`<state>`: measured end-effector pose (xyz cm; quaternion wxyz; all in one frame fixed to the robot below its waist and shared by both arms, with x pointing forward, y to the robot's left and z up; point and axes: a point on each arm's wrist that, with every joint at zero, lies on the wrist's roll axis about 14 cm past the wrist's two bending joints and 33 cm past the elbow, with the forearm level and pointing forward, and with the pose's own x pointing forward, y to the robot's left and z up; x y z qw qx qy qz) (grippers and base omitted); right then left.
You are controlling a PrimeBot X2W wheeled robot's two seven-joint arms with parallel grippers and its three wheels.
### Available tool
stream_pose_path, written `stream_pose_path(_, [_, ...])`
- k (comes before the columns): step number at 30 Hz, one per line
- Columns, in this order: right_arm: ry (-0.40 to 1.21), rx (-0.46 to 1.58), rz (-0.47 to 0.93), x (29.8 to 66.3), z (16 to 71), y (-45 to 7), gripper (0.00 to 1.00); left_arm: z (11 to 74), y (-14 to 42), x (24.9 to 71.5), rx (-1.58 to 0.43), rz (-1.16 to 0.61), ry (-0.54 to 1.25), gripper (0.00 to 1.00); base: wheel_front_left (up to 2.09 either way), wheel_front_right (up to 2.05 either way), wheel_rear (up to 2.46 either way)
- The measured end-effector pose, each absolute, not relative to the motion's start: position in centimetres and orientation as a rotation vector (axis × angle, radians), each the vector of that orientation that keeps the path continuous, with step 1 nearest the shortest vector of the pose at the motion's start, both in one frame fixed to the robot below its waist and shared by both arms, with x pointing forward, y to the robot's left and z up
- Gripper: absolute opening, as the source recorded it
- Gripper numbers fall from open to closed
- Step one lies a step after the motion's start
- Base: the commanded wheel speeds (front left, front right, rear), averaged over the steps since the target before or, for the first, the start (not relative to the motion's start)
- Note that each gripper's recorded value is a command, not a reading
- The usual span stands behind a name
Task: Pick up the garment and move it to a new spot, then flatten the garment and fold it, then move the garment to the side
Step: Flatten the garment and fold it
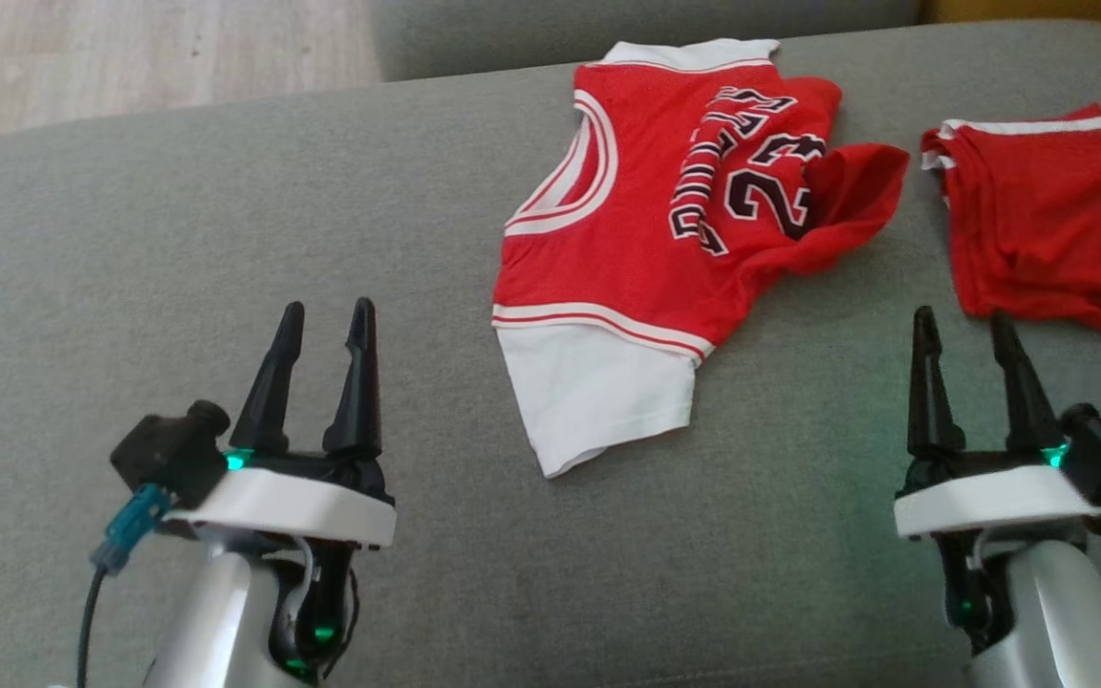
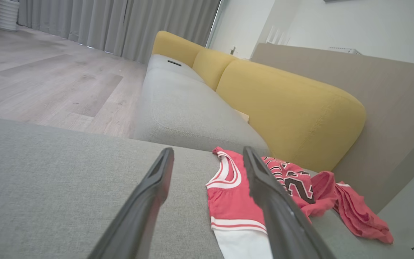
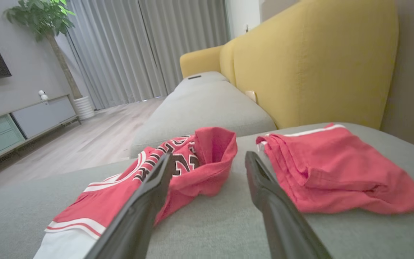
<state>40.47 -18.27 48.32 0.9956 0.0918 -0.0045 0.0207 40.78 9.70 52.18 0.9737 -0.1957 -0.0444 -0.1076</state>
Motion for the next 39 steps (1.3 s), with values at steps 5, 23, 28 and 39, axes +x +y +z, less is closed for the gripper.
stream_pose_path(5, [-0.058, 0.173, 0.031, 40.5, 49.9, -18.8, 1.0, 51.1, 9.3, 41.4, -0.381, -0.228, -0.061, 1.0, 0.0, 0.0, 0.0])
stream_pose_path(23, [-0.001, 0.187, -0.021, 40.2, 47.9, -20.3, 1.0, 42.0, 2.3, 46.1, -0.191, -0.405, 0.24, 1.0, 0.0, 0.0, 0.0])
stream_pose_path(28, [0.017, 0.19, -0.048, 39.9, 47.2, -21.1, 1.0, 40.6, 1.0, 47.3, -0.158, -0.437, 0.293, 1.0, 0.0, 0.0, 0.0])
stream_pose_path(39, [0.019, 0.196, -0.087, 39.8, 47.1, -22.4, 1.0, 37.7, -1.3, 48.0, -0.112, -0.505, 0.418, 1.0, 0.0, 0.0, 0.0])
